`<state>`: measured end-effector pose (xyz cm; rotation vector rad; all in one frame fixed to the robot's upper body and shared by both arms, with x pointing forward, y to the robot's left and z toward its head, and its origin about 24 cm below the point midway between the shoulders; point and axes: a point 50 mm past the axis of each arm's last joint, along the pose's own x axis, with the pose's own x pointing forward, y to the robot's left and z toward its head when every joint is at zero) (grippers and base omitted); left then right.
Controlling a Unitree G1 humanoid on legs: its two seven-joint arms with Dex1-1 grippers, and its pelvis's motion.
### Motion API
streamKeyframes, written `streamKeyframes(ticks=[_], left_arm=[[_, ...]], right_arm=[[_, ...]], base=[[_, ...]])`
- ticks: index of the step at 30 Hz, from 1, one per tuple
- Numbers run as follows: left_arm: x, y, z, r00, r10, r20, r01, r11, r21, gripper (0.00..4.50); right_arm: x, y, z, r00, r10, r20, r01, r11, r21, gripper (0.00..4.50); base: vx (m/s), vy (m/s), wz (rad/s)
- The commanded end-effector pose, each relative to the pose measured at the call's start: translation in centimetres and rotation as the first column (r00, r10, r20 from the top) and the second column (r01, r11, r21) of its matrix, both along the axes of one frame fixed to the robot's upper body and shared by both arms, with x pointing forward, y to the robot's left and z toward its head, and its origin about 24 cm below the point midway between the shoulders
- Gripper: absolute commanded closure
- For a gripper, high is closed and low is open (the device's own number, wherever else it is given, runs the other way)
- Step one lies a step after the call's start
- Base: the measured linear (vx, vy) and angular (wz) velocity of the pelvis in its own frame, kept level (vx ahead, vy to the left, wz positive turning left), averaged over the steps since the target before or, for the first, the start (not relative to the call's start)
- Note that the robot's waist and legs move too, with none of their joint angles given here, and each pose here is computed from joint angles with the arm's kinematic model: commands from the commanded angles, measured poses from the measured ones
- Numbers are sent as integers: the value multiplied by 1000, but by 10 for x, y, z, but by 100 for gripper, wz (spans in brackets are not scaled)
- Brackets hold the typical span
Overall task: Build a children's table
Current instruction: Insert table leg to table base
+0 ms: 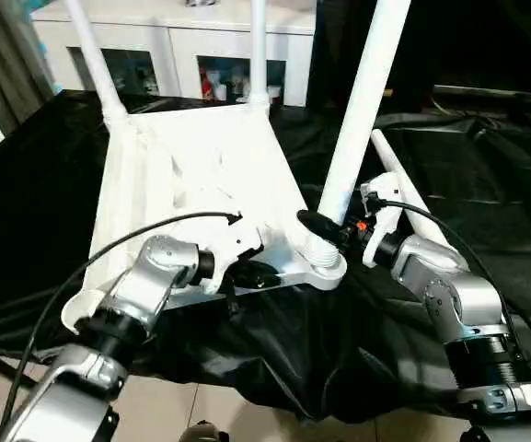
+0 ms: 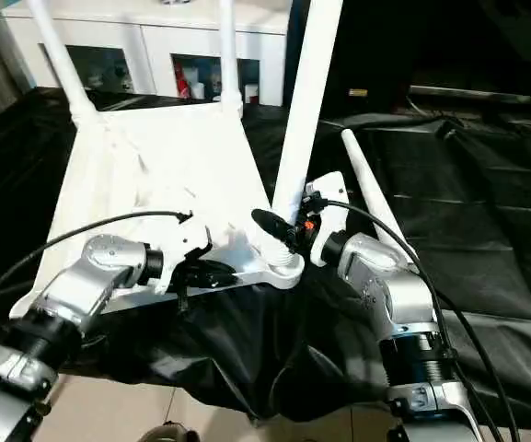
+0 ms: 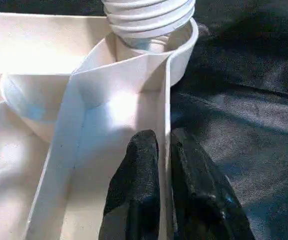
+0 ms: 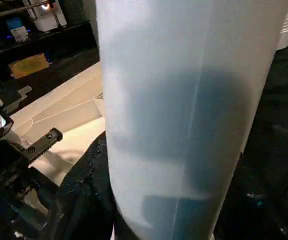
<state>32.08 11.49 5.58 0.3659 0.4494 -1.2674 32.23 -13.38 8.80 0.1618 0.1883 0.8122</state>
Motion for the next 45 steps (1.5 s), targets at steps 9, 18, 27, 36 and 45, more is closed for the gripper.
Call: streamKeyframes(ticks=[9, 18, 27, 36, 45], left_arm=[[5, 4, 0, 1000, 0, 13, -1, 999, 35, 433], [6, 4, -2, 1000, 24, 17, -24, 1000, -18, 450], [3, 3, -1, 1000, 10, 20, -9, 999, -38, 450], [2, 4, 0, 1000, 1, 13, 0, 999, -38, 450], [5, 4, 2, 1000, 8, 19, -7, 999, -37, 450]], right_arm=[[1, 0, 8, 998, 4, 59, -2, 1000, -30, 261], [4, 3, -4, 999, 24, 27, -21, 995, -93, 261], [9, 2, -15, 1000, 25, -4, -26, 991, -128, 261], [8, 2, -22, 996, 60, -73, -65, 995, -71, 261], [8, -9, -28, 995, -21, -96, 20, 1000, -12, 261]], base=[[0, 0, 0], [0, 0, 0], [0, 0, 0], [0, 0, 0], [0, 0, 0]])
